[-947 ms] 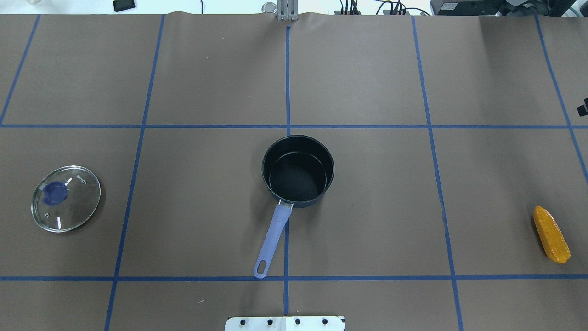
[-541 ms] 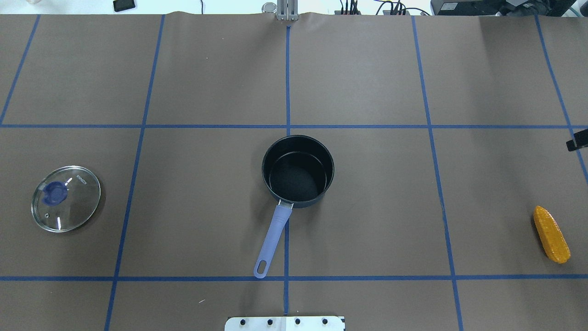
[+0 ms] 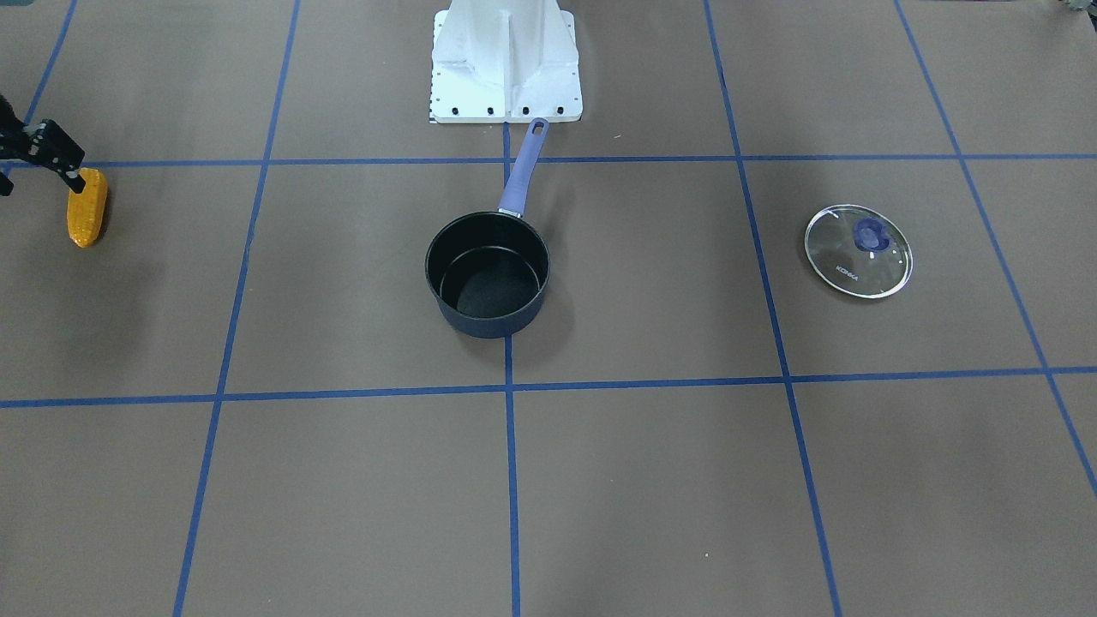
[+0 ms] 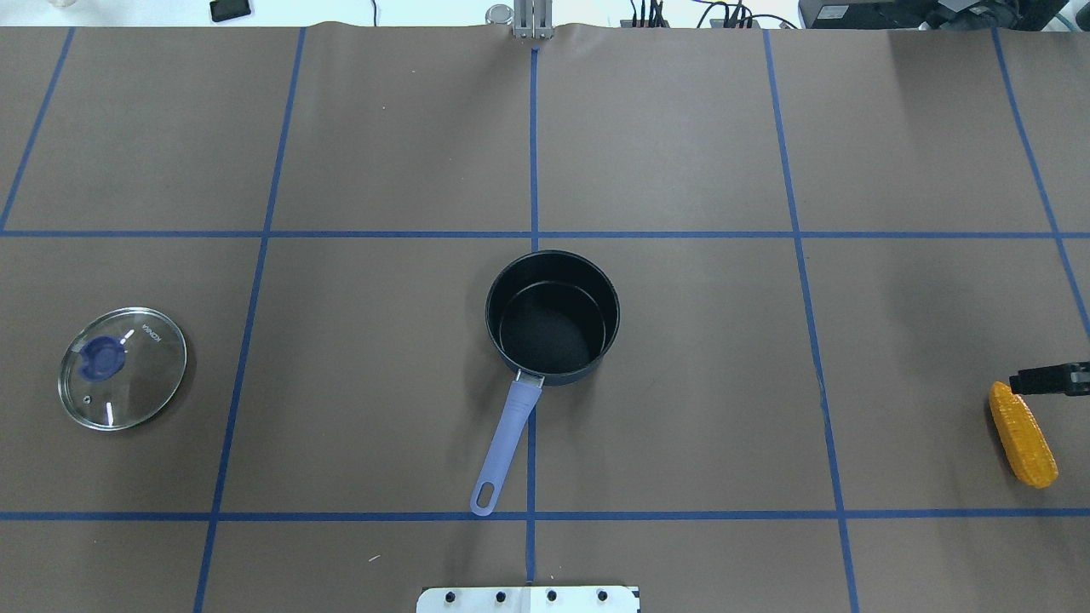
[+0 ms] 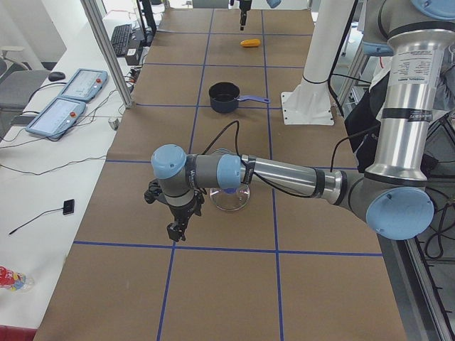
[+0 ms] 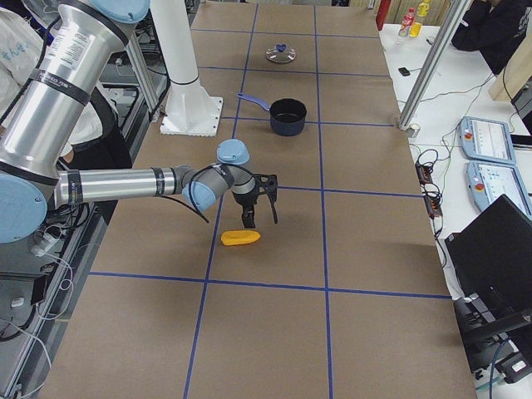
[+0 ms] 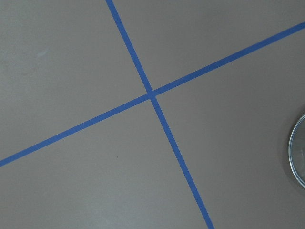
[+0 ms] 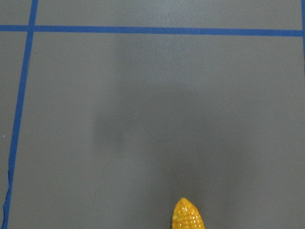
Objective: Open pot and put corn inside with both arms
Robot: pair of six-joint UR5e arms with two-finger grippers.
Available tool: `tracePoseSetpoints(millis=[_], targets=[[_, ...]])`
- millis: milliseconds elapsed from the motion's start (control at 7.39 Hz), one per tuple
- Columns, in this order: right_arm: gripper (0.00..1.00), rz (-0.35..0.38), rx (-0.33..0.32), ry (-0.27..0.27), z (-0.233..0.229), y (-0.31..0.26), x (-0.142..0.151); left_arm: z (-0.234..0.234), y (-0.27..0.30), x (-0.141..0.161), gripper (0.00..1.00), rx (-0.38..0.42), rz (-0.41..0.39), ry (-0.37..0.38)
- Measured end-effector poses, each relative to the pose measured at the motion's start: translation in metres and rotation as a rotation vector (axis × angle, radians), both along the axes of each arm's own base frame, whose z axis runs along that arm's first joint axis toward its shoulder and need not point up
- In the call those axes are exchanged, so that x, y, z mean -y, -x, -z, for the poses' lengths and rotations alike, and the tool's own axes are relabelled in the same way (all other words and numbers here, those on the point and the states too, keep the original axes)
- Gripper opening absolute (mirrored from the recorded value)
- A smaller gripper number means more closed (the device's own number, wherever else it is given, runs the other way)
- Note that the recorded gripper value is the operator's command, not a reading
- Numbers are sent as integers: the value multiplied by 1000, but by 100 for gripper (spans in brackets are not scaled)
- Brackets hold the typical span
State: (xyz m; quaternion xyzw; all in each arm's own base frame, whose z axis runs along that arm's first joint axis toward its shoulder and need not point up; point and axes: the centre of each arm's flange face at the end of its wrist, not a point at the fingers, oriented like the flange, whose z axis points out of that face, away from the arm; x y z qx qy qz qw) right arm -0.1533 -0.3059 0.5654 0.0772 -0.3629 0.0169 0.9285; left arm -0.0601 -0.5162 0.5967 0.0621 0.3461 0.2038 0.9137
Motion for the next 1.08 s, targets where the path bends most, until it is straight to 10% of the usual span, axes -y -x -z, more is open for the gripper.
tracePoseSetpoints(millis=[406,812,1082], targets=[[95,19,-2,-64,-62,20,-24,3,-1,1,99,-2,-2,-9],[19,52,-27,-85,-82,37,-34,6,-1,2,99,-2,-2,-15],[0,66,-26,-86,-83,42,-37,7,-1,2,99,-2,-2,-17]])
